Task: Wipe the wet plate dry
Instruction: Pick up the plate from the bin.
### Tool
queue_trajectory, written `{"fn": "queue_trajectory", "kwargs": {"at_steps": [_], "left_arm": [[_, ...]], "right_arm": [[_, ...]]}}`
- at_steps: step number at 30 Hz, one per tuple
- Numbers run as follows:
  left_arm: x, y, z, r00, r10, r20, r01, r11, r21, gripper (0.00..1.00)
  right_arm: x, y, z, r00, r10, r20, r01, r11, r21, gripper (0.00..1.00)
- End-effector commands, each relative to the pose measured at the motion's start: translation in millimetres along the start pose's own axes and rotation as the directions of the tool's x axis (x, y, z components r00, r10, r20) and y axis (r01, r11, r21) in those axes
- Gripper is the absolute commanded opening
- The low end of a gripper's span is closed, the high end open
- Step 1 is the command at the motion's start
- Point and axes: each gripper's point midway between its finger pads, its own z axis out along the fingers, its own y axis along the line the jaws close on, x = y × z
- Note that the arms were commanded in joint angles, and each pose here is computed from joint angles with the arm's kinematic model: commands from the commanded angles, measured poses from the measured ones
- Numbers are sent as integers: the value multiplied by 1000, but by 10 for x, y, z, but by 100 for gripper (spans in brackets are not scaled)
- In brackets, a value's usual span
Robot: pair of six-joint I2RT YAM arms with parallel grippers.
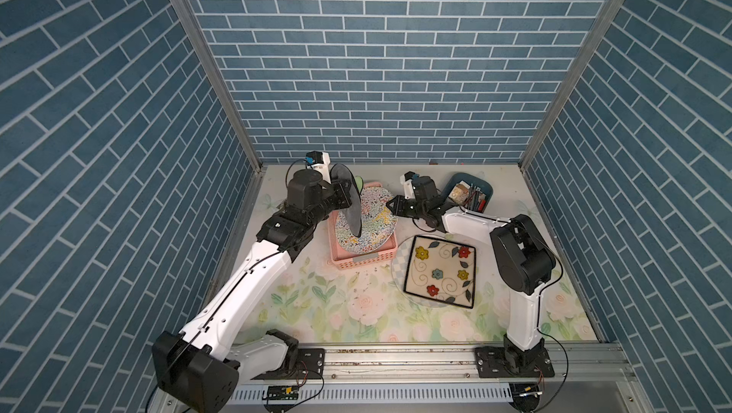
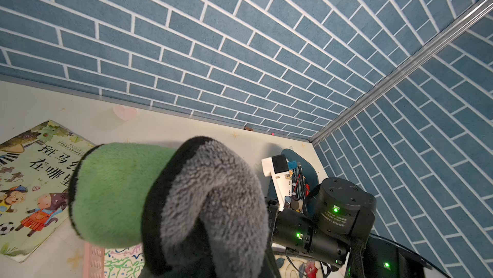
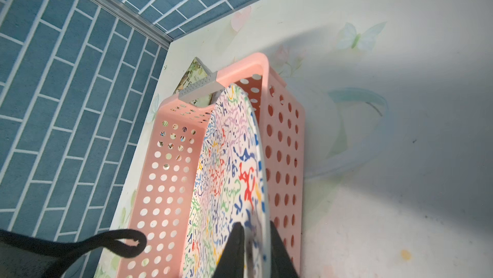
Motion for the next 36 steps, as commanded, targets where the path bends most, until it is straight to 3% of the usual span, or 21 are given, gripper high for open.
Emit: {"fn": "queue_trajectory", "kwargs": {"at_steps": [1,6,10,12,16,19,24,27,31,36], "left_arm": [[-73,-30,8,1000,2,25,-3,1000,19,0],[-64,-41,15,1000,0,24,0,1000,27,0],[-60,-35,7,1000,-1,23,0,1000,25,0],[-64,-40,6,1000,0,24,-1,1000,26,0],[-72,-43,0,1000,1,26,-2,1000,25,0],[-73,-42,-2,1000,1,28,-2,1000,25,0],[-78,-45,4,1000,1,29,-2,1000,27,0],[-61,-34,23,1000,4,23,-5,1000,23,0],[-1,62,82,1000,11,11,-10,1000,-12,0],[74,142,231,1000,-3,-16,2,1000,-21,0]], "right_arm": [[-47,53,-87,998,-55,12,55,998,22,20],[27,-66,-124,999,-54,-8,54,996,76,36],[-2,-114,-162,998,-67,-1,66,991,118,38],[-24,-117,-164,997,-72,2,72,989,126,35],[-38,-80,-135,997,-74,-2,73,991,112,12],[-47,-57,-103,997,-75,-10,76,992,105,1],[-109,15,-135,996,-88,4,88,992,91,0],[-296,290,-270,995,-82,50,81,997,5,0],[-786,762,-706,977,-34,210,67,986,-151,0],[-1067,1260,-1288,939,129,318,15,910,-415,0]]}}
